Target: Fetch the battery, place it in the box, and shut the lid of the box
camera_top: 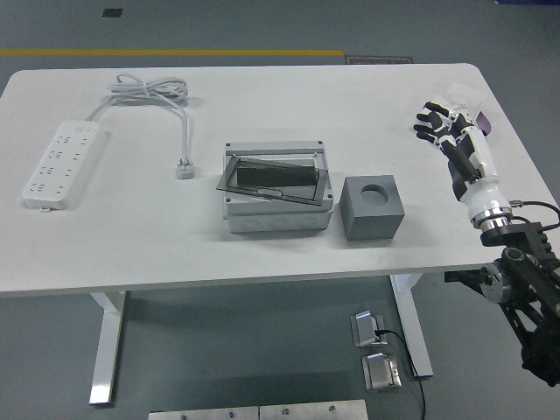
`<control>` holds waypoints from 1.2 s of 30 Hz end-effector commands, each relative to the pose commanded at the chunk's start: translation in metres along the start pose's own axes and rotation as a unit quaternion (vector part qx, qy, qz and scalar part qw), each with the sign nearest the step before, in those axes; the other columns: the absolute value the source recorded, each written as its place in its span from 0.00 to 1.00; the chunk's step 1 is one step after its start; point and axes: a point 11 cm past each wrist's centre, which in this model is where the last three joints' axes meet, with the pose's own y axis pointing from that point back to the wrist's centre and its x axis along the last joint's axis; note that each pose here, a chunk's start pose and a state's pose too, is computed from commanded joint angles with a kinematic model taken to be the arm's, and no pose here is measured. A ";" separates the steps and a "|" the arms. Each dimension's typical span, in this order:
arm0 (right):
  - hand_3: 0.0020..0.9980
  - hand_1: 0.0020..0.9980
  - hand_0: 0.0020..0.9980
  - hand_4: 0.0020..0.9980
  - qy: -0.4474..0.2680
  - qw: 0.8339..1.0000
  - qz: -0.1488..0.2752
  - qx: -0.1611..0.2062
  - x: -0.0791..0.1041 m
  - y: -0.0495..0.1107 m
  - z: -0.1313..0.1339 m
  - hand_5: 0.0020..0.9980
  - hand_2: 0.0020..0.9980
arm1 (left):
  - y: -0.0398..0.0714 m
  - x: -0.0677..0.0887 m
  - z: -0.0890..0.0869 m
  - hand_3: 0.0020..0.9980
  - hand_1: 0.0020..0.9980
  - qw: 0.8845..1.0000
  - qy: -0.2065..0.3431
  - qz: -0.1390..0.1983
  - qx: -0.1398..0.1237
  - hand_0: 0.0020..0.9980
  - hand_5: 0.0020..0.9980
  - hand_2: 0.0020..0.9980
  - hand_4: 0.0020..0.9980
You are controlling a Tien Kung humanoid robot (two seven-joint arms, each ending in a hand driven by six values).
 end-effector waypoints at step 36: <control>0.82 0.72 0.79 0.93 0.007 1.000 0.015 0.017 0.010 0.009 -0.011 0.60 0.72 | 0.001 0.005 0.007 0.63 0.69 1.000 0.005 0.002 -0.006 0.63 0.05 0.62 0.66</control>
